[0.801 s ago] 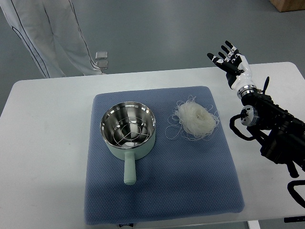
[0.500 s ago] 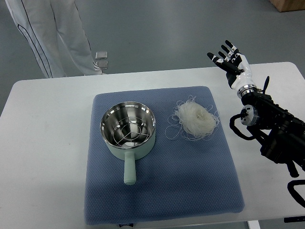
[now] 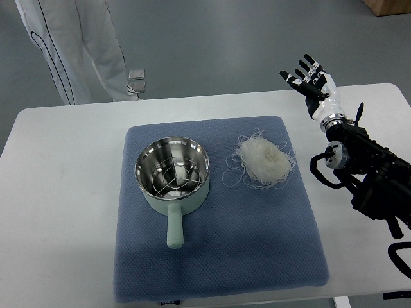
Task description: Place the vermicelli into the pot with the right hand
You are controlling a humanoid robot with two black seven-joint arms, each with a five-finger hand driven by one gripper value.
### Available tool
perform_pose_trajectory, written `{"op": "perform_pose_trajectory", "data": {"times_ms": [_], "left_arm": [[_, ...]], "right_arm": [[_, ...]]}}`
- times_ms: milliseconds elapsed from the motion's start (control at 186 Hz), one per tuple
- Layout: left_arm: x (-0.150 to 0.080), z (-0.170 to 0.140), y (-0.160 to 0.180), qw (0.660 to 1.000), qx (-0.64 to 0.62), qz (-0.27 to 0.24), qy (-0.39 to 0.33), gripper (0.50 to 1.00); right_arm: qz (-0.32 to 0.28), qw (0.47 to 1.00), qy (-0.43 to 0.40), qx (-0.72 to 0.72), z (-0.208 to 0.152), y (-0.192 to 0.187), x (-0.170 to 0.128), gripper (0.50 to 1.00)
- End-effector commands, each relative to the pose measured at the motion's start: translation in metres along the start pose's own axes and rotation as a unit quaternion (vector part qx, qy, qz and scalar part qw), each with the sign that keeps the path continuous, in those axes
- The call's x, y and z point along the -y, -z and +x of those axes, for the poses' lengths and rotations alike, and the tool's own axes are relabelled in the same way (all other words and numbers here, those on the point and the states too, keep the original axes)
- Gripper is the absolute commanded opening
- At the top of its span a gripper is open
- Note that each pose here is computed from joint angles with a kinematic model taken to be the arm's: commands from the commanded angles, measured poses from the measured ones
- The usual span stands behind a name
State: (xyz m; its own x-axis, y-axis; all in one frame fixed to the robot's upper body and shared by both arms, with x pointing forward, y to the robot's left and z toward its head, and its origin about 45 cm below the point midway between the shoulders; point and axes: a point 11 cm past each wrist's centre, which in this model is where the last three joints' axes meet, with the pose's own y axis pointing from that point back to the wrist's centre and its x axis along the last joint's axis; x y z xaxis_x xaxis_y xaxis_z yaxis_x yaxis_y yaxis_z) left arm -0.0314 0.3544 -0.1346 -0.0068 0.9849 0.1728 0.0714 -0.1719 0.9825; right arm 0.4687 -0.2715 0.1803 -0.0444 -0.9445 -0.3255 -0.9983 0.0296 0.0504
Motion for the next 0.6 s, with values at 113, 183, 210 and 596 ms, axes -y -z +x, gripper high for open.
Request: {"op": "perform_pose_trajectory", "data": {"times_ms": [113,183,210,596], "left_arm": [[0.0,0.0,0.0,1.0,0.0,0.0,0.0,1.0],[0.0,0.0,0.0,1.0,0.0,0.0,0.0,1.0],[0.0,0.0,0.0,1.0,0.0,0.0,0.0,1.0],[-0.0002,-0.0001,-0.0037,1.0,0.0,-0.003,0.0,1.0]], "right_arm": [[0.001,1.0,-0.001,-0.002,-0.0001,0.0009,0.0005,0.921],[0.003,1.0,0.0,-0.004,-0.0005,0.0029,0.0017,0.921],[0.003,1.0,0.0,-0.004,-0.0005,0.0029,0.0017,0.921],[0.004,1.0,0.005,-0.009,-0.0004,0.0054,0.0017,0.921]]}}
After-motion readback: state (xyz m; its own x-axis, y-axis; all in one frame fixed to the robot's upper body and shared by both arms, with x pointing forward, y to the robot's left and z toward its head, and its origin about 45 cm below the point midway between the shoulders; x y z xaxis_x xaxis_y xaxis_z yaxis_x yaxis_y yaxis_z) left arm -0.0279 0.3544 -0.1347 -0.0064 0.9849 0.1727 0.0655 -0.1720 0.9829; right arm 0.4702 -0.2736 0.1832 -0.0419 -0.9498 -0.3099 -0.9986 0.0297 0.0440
